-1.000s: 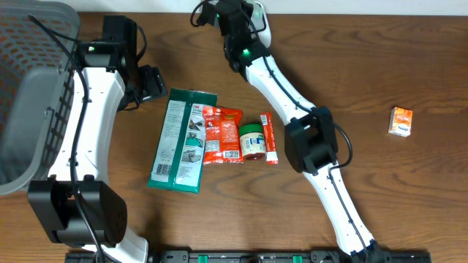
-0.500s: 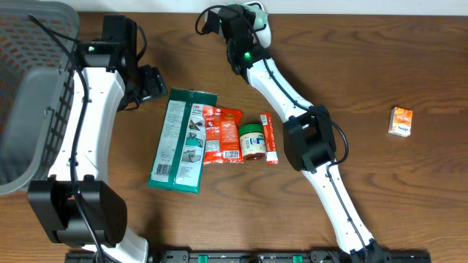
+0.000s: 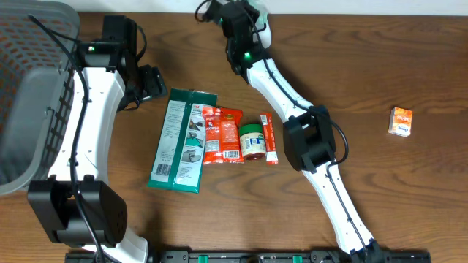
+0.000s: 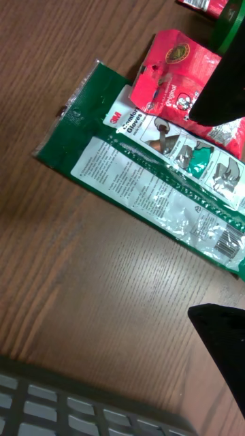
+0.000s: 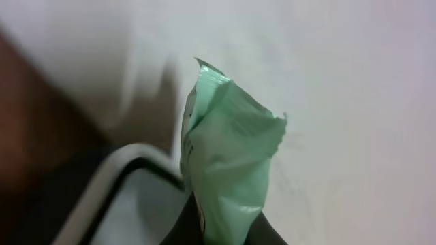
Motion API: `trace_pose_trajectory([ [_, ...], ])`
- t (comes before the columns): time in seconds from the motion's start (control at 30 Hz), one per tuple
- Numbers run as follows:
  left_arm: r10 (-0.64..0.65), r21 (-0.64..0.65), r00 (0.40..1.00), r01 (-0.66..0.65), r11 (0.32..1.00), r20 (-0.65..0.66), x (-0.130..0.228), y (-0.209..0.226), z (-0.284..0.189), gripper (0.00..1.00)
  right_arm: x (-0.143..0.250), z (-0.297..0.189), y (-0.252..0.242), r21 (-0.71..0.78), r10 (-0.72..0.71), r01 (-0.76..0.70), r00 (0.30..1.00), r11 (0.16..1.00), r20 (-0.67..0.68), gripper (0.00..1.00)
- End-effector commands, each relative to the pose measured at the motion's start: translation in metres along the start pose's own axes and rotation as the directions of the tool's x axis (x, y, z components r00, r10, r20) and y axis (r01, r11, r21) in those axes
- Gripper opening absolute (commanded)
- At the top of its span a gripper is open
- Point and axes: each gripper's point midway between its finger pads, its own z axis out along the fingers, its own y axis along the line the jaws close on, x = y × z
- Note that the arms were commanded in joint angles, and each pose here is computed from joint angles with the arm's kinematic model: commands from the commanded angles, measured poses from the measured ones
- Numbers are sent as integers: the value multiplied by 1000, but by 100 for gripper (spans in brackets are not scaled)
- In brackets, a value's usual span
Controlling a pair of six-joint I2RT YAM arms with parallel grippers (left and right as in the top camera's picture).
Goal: Scan the item barcode
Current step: 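Hold the wipes pack in front of the white scanner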
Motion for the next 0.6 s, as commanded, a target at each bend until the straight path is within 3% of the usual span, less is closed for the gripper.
trace_pose_trajectory([
  [0.0, 8, -2, 1000, -8, 1000, 19, -3, 1, -7, 84, 2, -9, -34, 136, 152, -143, 987, 980, -58, 14],
  [0.07, 8, -2, 1000, -8, 1000, 19, -3, 1, -7, 84, 9, -11, -37, 170, 214, -197, 973, 966, -86, 1],
  [0.23, 8, -2, 1000, -8, 1000, 19, -3, 1, -7, 84, 22, -12, -19, 148, 408, -390, 905, 909, -122, 1],
  [0.37, 9, -2, 1000, -9, 1000, 19, -3, 1, -7, 84, 15, -10, 5, 22, 408, -408, 906, 913, -112, 1],
  [0.57, 8, -2, 1000, -8, 1000, 19, -3, 1, -7, 84, 9, -13, 7, 12, 405, -405, 909, 914, -99, 1],
])
